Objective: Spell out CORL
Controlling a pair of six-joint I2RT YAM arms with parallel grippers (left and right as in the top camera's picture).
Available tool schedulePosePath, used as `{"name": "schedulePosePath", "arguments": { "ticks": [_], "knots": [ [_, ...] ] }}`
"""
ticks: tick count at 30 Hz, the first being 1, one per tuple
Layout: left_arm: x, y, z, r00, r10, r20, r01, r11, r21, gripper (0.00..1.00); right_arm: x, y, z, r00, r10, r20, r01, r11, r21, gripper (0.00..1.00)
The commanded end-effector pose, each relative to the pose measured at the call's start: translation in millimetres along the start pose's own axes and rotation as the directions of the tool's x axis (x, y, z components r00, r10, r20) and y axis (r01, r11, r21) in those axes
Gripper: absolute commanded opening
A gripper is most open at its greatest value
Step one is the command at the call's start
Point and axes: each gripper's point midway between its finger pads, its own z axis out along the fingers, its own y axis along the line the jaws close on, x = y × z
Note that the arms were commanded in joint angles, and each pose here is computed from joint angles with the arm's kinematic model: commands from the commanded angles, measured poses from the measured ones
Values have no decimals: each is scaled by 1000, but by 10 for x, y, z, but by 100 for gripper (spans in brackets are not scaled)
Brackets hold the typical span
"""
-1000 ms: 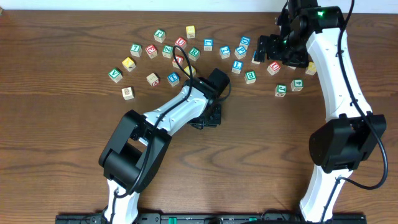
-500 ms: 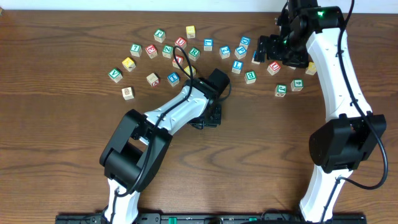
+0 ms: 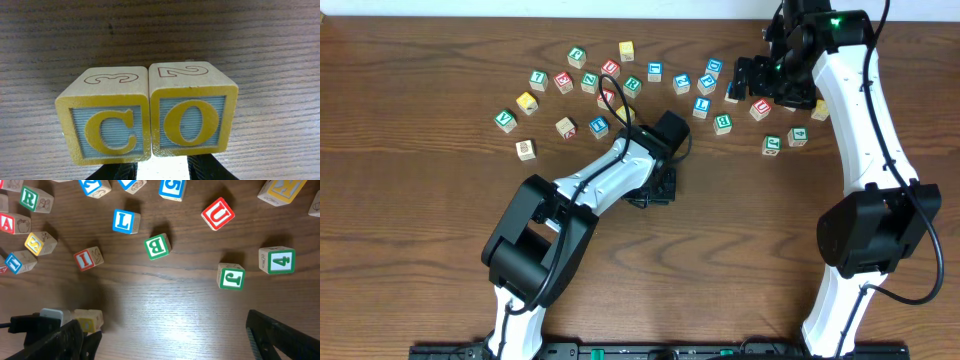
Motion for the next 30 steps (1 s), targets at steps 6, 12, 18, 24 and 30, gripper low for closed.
{"name": "schedulePosePath", "arguments": {
  "ticks": [6,12,18,24,30],
  "knots": [
    [-19,100,50,999,-40,-13,39,999,-13,33,-32,-2,-22,1000,5,7,-5,1000,0,99],
    [-16,100,50,999,-39,-14,39,999,-13,32,-32,-2,-22,1000,5,7,-5,1000,0,99],
    [-7,71,17,999,-31,-22,31,1000,1,25,-28,-2,-22,1000,5,6,-5,1000,0,99],
    [-65,8,-221,1000,-10,4,10,1000,20,25,-15,-6,-22,1000,6,0,-6,1000,2,99],
    [-202,-65,-737,991,37,126,-47,996,74,25,-15,-6,-22,1000,6,0,-6,1000,2,99]
  ]
}}
